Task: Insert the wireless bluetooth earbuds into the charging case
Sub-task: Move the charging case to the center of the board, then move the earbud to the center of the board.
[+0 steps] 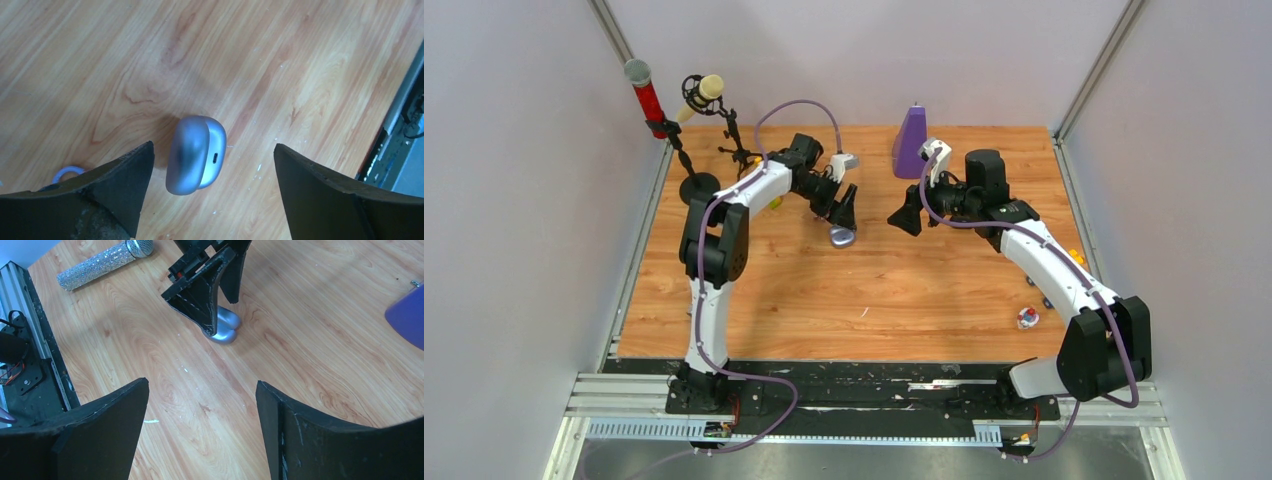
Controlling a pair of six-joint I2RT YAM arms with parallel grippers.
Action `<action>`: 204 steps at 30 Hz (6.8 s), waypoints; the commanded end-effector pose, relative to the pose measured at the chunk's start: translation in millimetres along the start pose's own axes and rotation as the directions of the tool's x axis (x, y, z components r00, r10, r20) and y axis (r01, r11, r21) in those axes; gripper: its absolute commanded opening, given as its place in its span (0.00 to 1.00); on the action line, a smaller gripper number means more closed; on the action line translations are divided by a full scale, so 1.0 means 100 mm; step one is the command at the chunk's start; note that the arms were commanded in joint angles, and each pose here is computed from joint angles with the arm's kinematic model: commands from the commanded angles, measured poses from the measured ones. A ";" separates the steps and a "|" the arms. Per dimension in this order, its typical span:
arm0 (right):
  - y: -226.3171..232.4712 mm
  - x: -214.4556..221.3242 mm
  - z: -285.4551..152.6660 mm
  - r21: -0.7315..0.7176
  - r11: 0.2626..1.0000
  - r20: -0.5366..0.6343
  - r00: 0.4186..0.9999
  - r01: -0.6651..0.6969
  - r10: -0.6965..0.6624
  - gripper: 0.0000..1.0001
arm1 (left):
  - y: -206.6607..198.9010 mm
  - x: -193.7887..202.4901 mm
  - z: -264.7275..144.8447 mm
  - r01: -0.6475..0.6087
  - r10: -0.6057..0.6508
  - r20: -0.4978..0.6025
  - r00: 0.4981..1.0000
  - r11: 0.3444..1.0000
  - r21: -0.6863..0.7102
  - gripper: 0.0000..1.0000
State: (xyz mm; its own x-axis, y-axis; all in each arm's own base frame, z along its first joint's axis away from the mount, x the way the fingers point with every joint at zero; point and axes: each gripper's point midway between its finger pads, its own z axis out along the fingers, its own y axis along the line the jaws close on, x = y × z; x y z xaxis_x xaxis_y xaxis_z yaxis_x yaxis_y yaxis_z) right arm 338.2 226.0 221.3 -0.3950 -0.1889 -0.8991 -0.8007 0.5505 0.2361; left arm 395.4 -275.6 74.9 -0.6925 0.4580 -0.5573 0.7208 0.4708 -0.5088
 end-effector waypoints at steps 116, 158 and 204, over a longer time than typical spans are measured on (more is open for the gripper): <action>0.01 -0.38 -0.33 0.015 0.999 0.126 0.991 0.043 -0.045 0.81 | 1.35 -0.07 -0.44 -0.228 0.056 -0.246 0.968 0.608 -0.760 0.99; -0.35 0.12 0.03 -0.120 0.933 -0.062 0.941 -0.339 0.333 0.67 | 0.44 -0.16 -0.48 -0.272 0.189 -0.198 0.962 0.727 -0.630 0.98; -0.43 0.05 -0.14 -0.082 0.937 -0.015 0.941 -0.338 0.338 0.67 | 0.21 -0.63 0.44 -0.352 0.288 -0.201 0.936 0.770 -0.533 0.91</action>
State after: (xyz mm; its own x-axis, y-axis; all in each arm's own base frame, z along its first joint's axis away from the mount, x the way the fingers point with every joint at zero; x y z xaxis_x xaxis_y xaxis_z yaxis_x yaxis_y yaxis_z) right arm 365.5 189.0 206.8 -0.6628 -0.0101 -0.7488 -0.6372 0.5328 0.5568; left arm 457.4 -331.4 31.1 -0.5022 0.7196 -0.4795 0.7697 0.6248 0.1316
